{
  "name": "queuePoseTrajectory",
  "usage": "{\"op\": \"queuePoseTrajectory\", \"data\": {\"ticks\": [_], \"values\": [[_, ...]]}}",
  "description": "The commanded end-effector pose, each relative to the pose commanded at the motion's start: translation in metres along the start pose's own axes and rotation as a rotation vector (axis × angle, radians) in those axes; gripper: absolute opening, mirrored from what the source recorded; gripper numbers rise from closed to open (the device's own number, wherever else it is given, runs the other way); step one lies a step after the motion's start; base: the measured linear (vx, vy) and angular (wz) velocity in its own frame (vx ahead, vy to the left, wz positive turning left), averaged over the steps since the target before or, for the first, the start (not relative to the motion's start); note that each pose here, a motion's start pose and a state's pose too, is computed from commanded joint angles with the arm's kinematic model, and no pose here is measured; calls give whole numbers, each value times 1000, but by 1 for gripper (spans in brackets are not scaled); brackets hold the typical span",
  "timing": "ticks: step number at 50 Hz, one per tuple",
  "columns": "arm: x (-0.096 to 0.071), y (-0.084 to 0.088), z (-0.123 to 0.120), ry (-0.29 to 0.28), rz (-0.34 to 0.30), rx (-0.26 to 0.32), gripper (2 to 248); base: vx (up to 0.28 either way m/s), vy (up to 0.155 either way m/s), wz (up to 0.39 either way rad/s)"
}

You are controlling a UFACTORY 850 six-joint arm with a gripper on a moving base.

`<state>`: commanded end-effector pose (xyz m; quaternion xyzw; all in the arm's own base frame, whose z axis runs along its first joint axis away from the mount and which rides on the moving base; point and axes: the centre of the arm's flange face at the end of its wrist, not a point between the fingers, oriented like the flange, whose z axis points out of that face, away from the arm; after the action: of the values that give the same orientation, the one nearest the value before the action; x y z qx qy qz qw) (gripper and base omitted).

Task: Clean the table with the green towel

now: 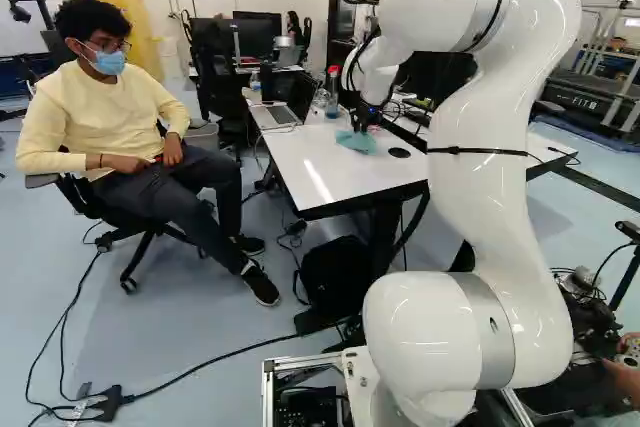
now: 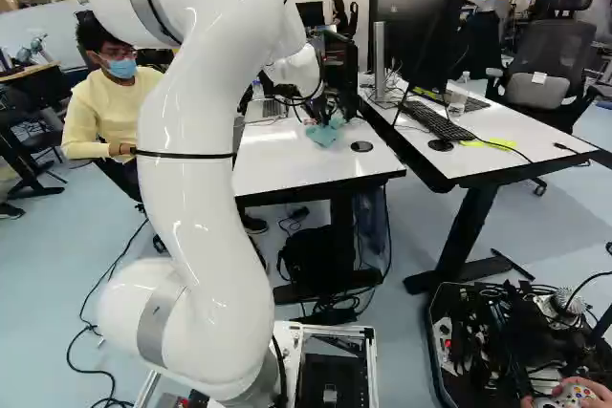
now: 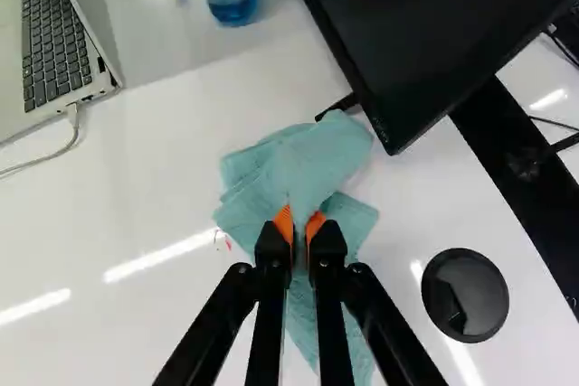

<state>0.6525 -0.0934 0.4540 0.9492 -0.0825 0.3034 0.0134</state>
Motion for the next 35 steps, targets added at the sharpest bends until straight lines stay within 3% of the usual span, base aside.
{"op": "queuePoseTrajectory", "data": {"ticks": [27,35], "values": [[-13,0,-1,-140,0,0,37,0,0,0],[-14,0,-1,-157,0,0,37,0,0,0]]}}
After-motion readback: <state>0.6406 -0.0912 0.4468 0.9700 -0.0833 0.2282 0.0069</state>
